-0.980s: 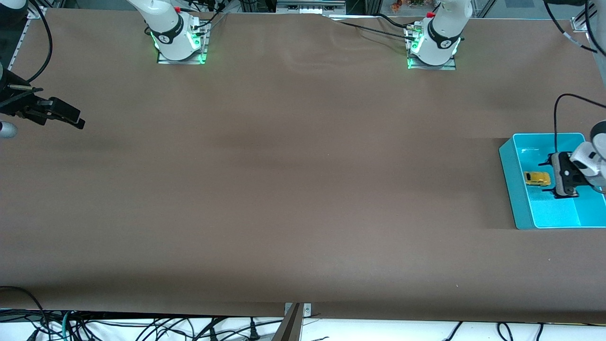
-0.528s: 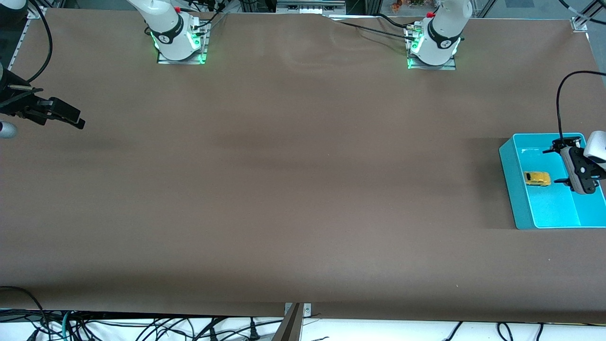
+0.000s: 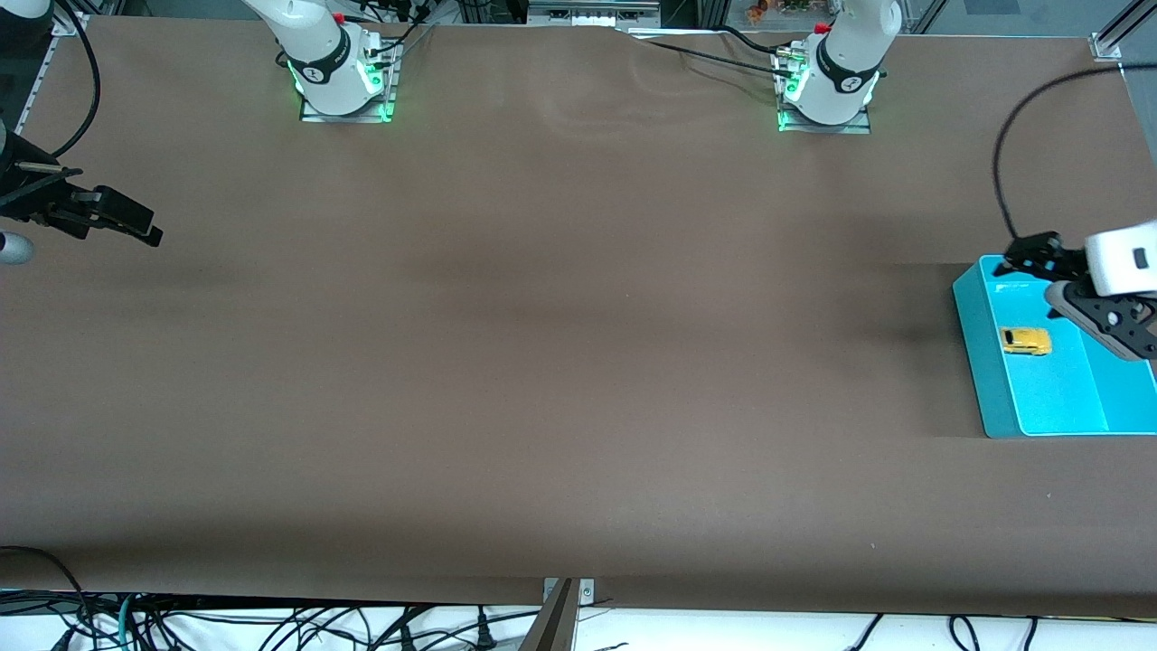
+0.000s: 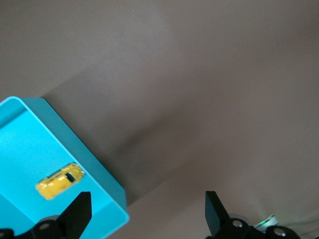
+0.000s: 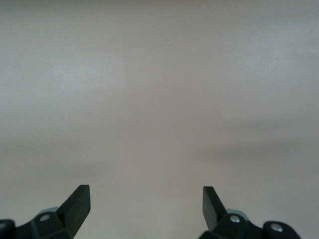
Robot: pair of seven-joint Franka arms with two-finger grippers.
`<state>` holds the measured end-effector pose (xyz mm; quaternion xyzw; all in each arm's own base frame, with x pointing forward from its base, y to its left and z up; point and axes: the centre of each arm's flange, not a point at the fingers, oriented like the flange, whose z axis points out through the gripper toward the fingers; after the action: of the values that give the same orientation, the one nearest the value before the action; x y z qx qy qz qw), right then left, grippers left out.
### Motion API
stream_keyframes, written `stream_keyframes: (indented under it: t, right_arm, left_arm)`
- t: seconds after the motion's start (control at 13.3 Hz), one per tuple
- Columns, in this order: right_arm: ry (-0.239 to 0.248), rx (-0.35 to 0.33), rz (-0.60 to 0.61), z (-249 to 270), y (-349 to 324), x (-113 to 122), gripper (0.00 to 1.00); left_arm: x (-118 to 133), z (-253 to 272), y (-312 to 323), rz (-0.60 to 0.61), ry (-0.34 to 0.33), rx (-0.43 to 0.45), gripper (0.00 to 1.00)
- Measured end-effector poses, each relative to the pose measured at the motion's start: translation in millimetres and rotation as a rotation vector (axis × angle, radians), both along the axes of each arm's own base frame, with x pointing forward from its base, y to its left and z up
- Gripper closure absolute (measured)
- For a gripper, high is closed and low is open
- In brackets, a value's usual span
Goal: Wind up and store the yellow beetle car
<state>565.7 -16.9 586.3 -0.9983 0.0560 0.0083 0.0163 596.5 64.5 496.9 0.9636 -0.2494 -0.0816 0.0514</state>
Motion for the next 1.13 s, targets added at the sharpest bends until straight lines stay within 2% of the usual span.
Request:
stream_keyframes:
  t: [0.23, 0.38, 0.83, 1.13]
  right_arm:
    - [0.000, 0.000, 0.000, 0.0, -0.1, 0.0, 0.00]
    - [0.000, 0.000, 0.000, 0.1, -0.1, 0.1, 0.00]
    - [0.000, 0.000, -0.001, -0.2, -0.2, 0.3, 0.00]
    - [0.001, 0.000, -0.001, -0.4, -0.2, 0.3, 0.00]
  left_arm:
    - [-22.0, 45.8, -61.8, 0.279, 0.007, 0.083, 0.00]
    - [-36.1, 70.4, -91.6, 0.388, -0.011, 0.115, 0.00]
    - [-41.7, 116.6, -74.6, 0.476, -0.106, 0.103, 0.00]
    - [-52.1, 126.3, -75.4, 0.479, -0.093, 0.095, 0.00]
